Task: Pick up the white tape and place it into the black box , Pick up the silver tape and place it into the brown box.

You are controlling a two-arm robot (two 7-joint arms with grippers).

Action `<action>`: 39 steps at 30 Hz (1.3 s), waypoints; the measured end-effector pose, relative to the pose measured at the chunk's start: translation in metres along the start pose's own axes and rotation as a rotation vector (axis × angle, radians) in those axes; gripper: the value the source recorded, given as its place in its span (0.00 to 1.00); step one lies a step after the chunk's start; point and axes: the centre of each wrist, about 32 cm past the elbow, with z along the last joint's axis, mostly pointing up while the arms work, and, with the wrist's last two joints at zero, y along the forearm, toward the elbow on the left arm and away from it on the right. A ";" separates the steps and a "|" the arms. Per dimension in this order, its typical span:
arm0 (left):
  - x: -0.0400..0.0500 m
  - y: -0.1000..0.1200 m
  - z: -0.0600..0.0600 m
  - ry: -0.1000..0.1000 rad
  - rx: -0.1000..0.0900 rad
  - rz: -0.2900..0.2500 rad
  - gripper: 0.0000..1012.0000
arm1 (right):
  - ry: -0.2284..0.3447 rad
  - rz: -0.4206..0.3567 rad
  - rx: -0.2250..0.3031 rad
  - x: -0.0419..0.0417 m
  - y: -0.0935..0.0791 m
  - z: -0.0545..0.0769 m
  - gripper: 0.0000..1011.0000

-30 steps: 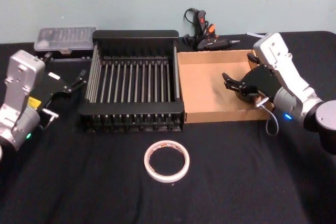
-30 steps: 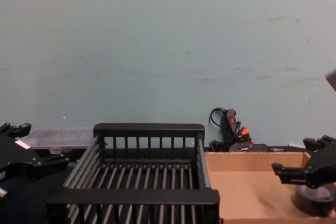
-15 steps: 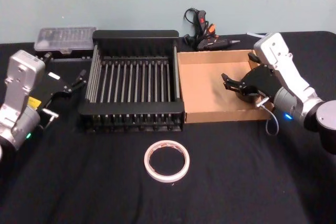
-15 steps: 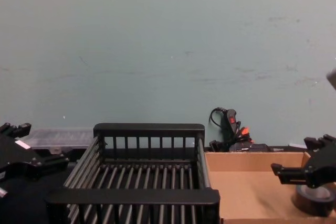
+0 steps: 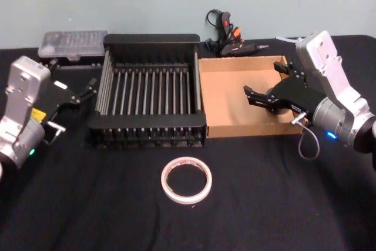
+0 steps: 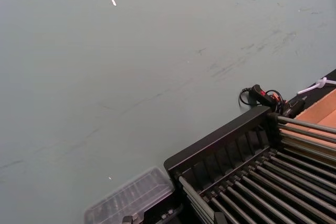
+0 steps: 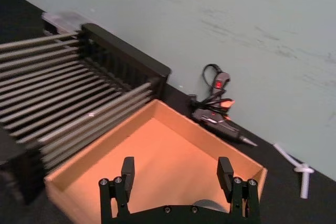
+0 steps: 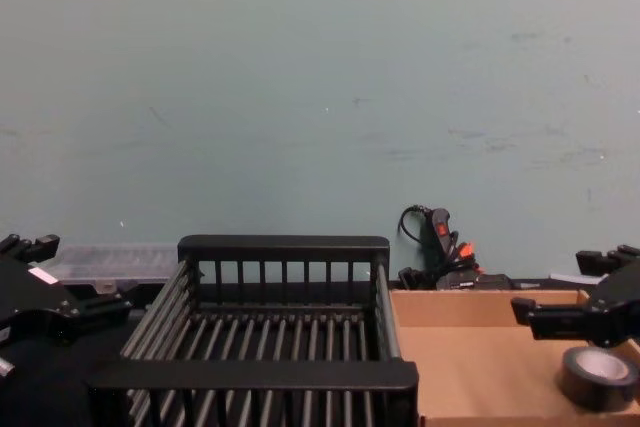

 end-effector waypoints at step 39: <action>0.0000 0.000 0.000 0.000 0.000 0.000 0.99 | 0.055 0.378 -0.210 -0.0452 -0.040 0.029 0.99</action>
